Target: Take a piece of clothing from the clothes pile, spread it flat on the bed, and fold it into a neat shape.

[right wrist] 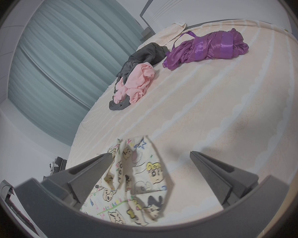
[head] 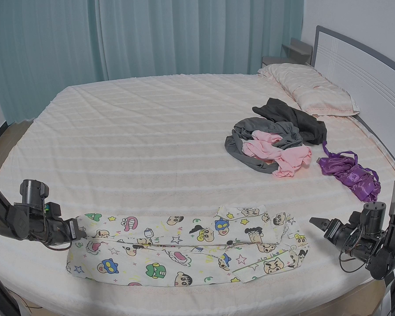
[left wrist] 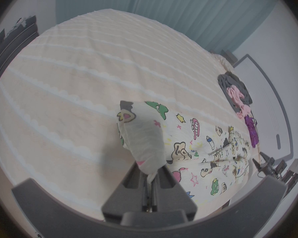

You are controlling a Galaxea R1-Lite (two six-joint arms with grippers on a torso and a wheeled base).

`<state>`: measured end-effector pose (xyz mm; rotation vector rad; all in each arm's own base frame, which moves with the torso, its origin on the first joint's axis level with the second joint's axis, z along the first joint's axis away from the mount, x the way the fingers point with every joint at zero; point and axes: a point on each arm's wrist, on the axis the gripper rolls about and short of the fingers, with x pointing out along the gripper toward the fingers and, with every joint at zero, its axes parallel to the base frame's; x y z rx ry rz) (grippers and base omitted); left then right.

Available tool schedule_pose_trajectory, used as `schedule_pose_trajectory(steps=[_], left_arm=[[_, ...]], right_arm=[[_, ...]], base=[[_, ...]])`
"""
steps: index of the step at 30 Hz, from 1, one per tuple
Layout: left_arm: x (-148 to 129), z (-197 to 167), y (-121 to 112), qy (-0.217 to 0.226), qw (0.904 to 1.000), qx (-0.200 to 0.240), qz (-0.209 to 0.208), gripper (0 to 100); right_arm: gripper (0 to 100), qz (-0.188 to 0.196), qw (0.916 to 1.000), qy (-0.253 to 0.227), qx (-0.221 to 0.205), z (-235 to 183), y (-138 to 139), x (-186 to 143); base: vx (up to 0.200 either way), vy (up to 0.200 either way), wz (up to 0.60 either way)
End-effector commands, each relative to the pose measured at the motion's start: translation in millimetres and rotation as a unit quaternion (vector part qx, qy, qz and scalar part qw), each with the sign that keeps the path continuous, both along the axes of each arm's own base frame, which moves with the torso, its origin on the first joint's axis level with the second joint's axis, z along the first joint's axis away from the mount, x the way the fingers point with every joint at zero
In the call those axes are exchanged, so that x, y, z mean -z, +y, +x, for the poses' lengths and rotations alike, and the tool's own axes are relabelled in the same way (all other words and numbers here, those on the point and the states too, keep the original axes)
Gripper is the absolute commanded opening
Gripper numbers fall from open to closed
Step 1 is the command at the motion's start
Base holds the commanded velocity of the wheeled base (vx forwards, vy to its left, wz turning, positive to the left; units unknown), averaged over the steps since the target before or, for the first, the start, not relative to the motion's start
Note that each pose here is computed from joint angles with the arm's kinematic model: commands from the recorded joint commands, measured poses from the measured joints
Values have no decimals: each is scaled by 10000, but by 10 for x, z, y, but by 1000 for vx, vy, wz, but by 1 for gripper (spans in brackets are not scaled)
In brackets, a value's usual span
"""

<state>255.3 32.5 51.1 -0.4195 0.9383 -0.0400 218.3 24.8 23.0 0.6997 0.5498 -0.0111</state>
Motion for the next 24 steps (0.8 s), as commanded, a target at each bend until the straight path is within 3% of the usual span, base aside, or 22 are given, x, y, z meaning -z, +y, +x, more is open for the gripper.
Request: schedule_pose_trajectory(steps=[1, 9, 13, 17, 18, 23, 24], left_arm=[[-175, -63, 301, -308, 9987, -394, -29, 0], [-407, -170, 939, -403, 9939, -1024, 56, 0], [-504, -199, 1087, -420, 9917, -1217, -12, 0], [-539, -235, 980, -231, 9931, -1145, -50, 0], [-580, -211, 798, -182, 9957, -908, -54, 0], [-697, -131, 354, -122, 9966, -816, 39, 0], [-759, -100, 133, -174, 9967, -788, 92, 0]], right_arm=[[100, -9, 9999, 128, 26, -35, -18, 37], [100, -15, 9999, 120, 47, -35, -22, 34], [100, -18, 9999, 112, 54, -35, -22, 31], [100, -18, 9999, 112, 54, -35, -22, 31], [100, -18, 9999, 112, 54, -35, -22, 31], [100, -16, 9999, 89, 54, -36, -22, 21], [100, -18, 10000, 73, 60, -33, -22, 16]], base=[[0, 0, 0], [0, 0, 0], [0, 0, 0], [0, 0, 0], [0, 0, 0], [0, 0, 0], [0, 0, 0]])
